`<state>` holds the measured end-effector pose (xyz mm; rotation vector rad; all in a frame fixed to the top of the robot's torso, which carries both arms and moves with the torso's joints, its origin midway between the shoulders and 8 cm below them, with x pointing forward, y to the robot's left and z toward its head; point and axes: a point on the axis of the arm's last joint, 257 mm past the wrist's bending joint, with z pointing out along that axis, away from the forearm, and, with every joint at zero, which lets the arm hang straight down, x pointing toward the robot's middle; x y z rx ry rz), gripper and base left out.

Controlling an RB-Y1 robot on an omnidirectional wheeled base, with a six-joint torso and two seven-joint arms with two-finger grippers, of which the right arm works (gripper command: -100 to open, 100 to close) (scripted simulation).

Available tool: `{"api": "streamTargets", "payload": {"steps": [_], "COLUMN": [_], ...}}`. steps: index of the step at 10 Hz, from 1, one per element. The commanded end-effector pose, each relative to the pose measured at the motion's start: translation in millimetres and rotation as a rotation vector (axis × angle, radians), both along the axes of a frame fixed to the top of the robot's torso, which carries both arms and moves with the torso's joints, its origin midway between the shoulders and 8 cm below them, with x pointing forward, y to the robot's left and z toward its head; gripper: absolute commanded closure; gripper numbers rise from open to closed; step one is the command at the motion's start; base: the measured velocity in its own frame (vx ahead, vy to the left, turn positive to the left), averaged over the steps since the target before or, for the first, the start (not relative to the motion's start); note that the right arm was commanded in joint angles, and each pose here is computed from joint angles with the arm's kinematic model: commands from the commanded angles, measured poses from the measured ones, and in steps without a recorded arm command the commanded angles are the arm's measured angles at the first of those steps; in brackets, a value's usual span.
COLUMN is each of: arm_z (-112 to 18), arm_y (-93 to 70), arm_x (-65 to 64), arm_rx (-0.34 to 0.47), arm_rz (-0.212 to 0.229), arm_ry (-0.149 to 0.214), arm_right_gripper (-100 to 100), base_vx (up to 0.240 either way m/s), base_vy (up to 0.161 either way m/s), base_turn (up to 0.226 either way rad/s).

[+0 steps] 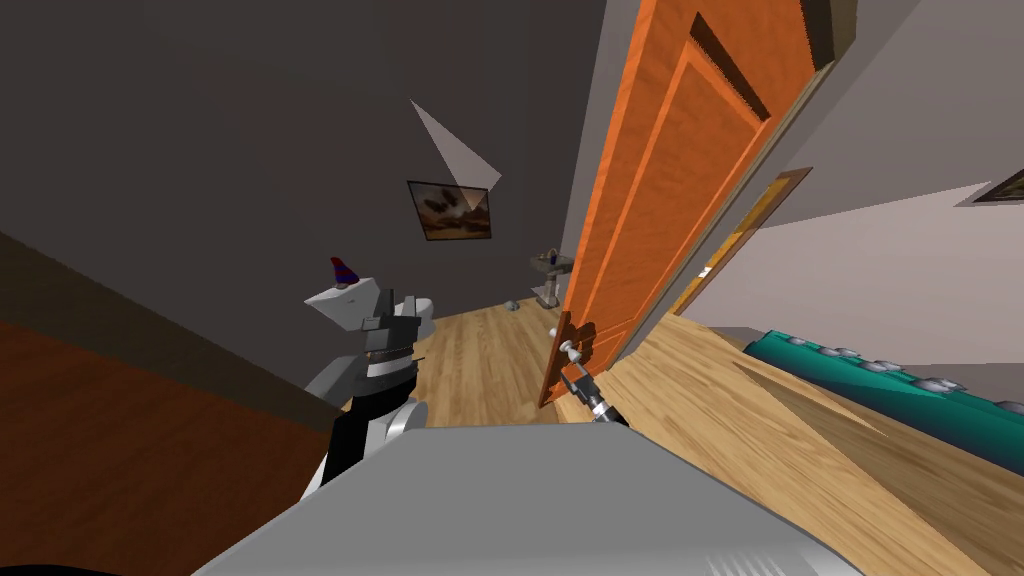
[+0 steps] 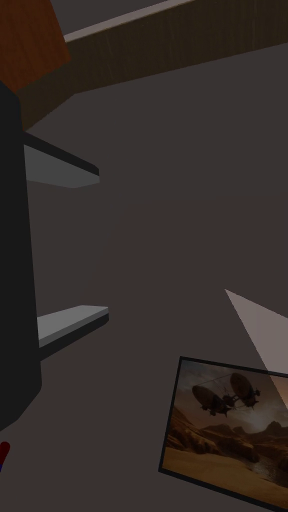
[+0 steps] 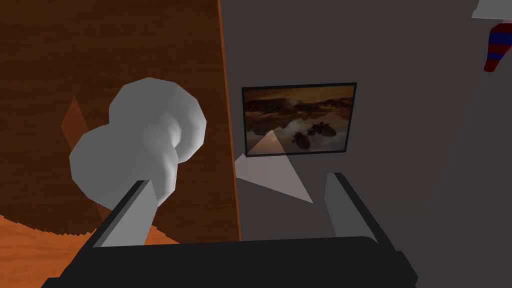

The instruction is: Pull the door open

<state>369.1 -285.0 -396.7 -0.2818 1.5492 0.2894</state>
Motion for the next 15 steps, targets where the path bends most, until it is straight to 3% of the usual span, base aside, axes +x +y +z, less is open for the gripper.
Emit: {"api": "streamTargets", "payload": {"steps": [1, 7, 10, 11, 12, 15], "arm_z": [1.3, 3.7, 4.8, -4.2, -4.2, -4.2], "arm_y": [2.9, 15.3, 18.7, 22.8, 22.8, 22.8], "arm_x": [-9.2, -47.5, -57.6, -66.6, -66.6, -66.6], "arm_rx": [0.001, 0.000, 0.000, 0.007, 0.007, 0.007], "arm_rz": [0.013, 0.065, 0.079, 0.080, 0.080, 0.080], "arm_ry": [-0.002, -0.004, -0.004, 0.024, 0.024, 0.024], "arm_right_gripper": [-100, -100, -100, -100, 100, 100], "base_vx": [0.145, 0.140, 0.130, 0.042, -0.040, -0.013], "base_vy": [0.061, -0.006, -0.065, -0.028, 0.001, 0.001], "base_turn": [-0.070, -0.108, -0.089, -0.058, 0.003, 0.006]}}
